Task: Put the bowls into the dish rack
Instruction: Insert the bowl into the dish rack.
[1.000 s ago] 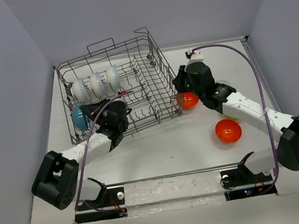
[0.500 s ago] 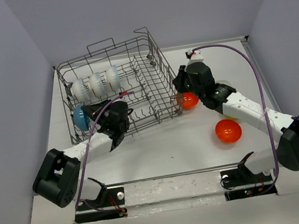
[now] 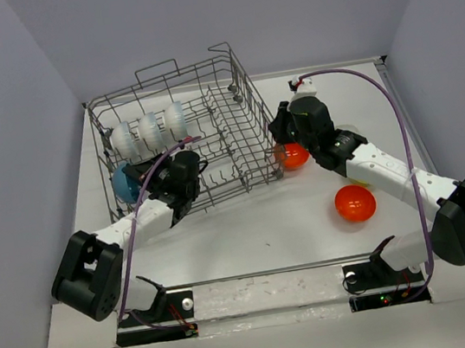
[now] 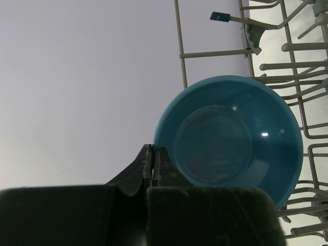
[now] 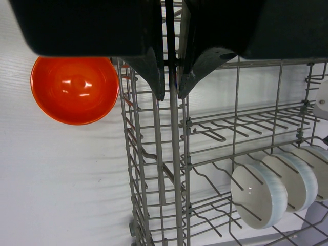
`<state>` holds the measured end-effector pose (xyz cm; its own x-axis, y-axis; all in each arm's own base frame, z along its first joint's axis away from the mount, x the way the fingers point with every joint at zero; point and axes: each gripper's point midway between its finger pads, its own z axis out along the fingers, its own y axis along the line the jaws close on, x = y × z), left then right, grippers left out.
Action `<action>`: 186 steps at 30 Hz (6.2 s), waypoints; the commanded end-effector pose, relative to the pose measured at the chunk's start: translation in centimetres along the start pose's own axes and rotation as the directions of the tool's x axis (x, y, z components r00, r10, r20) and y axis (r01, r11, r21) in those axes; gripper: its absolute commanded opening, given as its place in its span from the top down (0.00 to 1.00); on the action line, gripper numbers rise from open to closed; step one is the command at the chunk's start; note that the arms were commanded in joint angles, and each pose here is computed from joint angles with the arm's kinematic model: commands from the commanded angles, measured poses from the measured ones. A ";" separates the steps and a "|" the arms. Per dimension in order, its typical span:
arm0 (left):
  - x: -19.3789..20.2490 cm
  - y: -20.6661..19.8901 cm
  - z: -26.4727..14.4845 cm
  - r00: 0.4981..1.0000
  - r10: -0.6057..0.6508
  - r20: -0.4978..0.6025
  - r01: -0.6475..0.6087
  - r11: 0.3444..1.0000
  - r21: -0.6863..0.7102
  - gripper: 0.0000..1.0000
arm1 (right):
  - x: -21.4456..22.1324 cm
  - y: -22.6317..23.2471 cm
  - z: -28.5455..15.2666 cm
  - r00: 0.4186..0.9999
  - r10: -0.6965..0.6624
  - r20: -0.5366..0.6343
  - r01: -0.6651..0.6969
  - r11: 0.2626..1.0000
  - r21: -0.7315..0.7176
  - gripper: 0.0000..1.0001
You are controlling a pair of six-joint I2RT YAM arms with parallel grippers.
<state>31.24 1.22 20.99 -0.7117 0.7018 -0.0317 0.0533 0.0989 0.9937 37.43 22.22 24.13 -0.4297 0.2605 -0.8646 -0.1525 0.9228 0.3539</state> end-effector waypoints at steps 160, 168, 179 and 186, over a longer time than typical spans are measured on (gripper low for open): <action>0.9 -1.2 -1.5 0.995 -0.102 0.000 0.102 0.990 0.096 1.00 | -3.2 -0.8 -1.5 0.997 -0.067 -0.024 0.069 0.989 0.129 0.57; 0.9 -1.4 -1.5 0.995 -0.097 0.000 0.097 0.991 0.097 1.00 | -0.9 -1.1 -1.0 0.996 -0.061 -0.069 0.069 0.992 0.109 0.83; 0.6 -1.6 -1.4 0.996 -0.089 0.001 0.088 0.991 0.101 1.00 | 0.6 -1.3 -1.0 0.994 -0.058 -0.097 0.067 0.994 0.091 0.99; 0.5 -2.0 -1.5 0.997 -0.081 0.006 0.080 0.991 0.107 1.00 | 0.7 -1.3 -1.2 0.994 -0.056 -0.097 0.064 0.994 0.084 0.99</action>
<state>29.52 0.75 18.69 -0.7149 0.6924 -0.0974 0.0801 0.2194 0.9723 36.75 21.15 24.65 -0.4849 0.1523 -0.8612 -0.1401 0.9585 0.2484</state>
